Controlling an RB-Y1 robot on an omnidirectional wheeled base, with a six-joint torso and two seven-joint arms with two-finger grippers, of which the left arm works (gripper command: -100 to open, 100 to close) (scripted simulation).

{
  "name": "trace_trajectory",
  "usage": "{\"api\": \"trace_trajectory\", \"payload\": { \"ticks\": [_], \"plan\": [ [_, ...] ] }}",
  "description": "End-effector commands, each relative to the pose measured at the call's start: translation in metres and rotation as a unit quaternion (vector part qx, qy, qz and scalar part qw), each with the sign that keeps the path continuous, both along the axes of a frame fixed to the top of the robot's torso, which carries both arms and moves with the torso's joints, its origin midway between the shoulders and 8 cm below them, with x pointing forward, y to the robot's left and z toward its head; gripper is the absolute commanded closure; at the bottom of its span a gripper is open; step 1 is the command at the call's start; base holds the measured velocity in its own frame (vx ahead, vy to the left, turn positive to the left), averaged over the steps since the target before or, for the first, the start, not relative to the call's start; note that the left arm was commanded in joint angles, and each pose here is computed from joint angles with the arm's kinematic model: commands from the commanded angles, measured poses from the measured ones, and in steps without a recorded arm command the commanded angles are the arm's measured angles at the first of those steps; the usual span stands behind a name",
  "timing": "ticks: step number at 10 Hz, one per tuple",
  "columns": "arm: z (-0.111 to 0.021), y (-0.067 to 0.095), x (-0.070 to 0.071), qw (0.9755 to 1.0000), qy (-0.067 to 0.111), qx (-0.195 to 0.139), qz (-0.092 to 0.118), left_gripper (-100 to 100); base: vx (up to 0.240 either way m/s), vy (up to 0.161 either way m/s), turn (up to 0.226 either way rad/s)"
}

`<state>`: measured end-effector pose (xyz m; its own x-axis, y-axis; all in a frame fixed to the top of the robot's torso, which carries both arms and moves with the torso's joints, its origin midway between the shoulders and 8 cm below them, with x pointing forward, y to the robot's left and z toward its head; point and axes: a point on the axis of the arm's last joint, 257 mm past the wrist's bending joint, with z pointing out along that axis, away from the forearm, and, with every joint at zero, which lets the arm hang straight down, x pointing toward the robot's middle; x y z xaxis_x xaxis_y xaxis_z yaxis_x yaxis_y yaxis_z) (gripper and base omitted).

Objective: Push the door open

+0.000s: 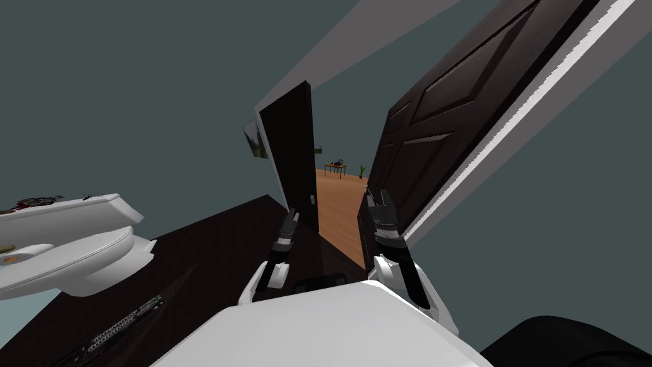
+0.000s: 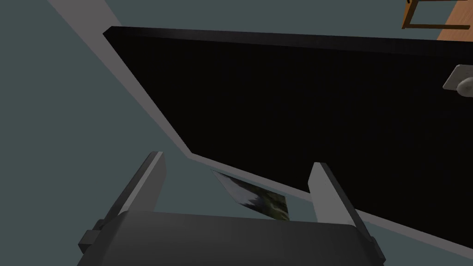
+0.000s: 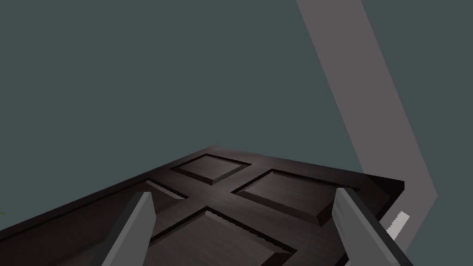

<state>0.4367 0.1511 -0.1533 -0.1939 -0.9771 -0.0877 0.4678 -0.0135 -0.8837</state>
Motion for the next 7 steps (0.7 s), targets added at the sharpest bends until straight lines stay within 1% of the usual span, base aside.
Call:
{"api": "trace_trajectory", "payload": {
  "ticks": [1, 4, 7],
  "plan": [
    [-0.013, -0.008, 0.005, 0.9998, 0.013, 0.001, -0.012, -100, 0.100, 0.092, -0.028],
    [-0.039, -0.024, 0.011, 0.9988, 0.037, 0.003, -0.033, -100, 0.095, 0.078, -0.025],
    [-0.063, -0.040, 0.014, 0.9968, 0.058, 0.005, -0.053, -100, 0.089, 0.077, -0.028]
  ]
}}
